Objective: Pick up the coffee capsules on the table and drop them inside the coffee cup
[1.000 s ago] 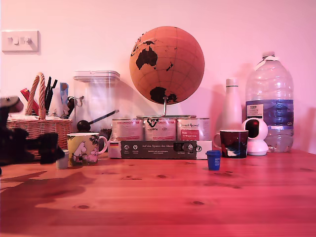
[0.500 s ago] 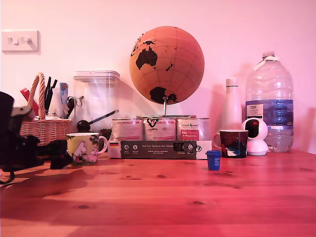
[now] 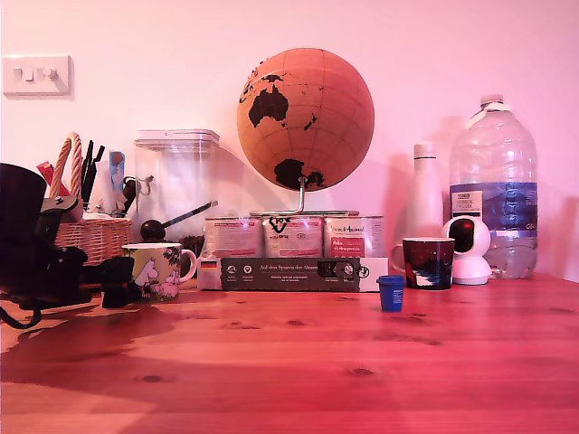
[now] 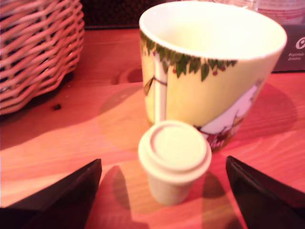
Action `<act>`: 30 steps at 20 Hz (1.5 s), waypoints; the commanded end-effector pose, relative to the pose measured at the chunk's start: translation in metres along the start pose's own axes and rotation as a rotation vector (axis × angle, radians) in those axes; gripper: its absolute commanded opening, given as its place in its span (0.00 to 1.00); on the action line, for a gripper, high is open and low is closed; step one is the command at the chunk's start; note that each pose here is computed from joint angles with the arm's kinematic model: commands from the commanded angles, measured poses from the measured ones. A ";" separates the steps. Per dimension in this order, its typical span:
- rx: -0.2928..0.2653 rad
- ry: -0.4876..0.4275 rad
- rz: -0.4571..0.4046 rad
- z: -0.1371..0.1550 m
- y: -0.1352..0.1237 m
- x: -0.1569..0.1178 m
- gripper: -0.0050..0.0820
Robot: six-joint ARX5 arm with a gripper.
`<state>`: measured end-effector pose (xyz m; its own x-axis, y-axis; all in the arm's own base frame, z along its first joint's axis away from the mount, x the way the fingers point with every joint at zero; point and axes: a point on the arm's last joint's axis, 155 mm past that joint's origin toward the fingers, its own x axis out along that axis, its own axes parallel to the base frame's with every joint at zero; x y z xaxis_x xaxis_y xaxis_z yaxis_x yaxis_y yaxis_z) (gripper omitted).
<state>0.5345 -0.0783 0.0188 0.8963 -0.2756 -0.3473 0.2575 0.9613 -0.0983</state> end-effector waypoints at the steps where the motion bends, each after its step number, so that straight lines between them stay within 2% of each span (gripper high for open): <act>1: 0.000 0.032 -0.008 -0.016 -0.002 0.004 0.93; 2: 0.000 0.032 -0.008 -0.016 -0.002 0.004 0.92; 4: -0.001 0.036 -0.008 -0.017 -0.002 0.004 0.84; 9: 0.001 0.042 -0.007 -0.019 -0.002 0.004 0.39; 12: 0.001 0.042 -0.007 -0.019 -0.002 0.004 0.28; 15: 0.004 0.042 -0.007 -0.019 -0.002 0.004 0.23; 20: 0.039 0.038 -0.009 -0.016 -0.002 0.004 0.22; 25: 0.025 0.087 -0.024 -0.026 -0.006 0.001 0.22; 30: 0.027 0.078 -0.022 -0.019 -0.009 -0.018 0.22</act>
<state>0.5220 -0.0814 0.0125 0.8704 -0.2918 -0.3965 0.2825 0.9556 -0.0831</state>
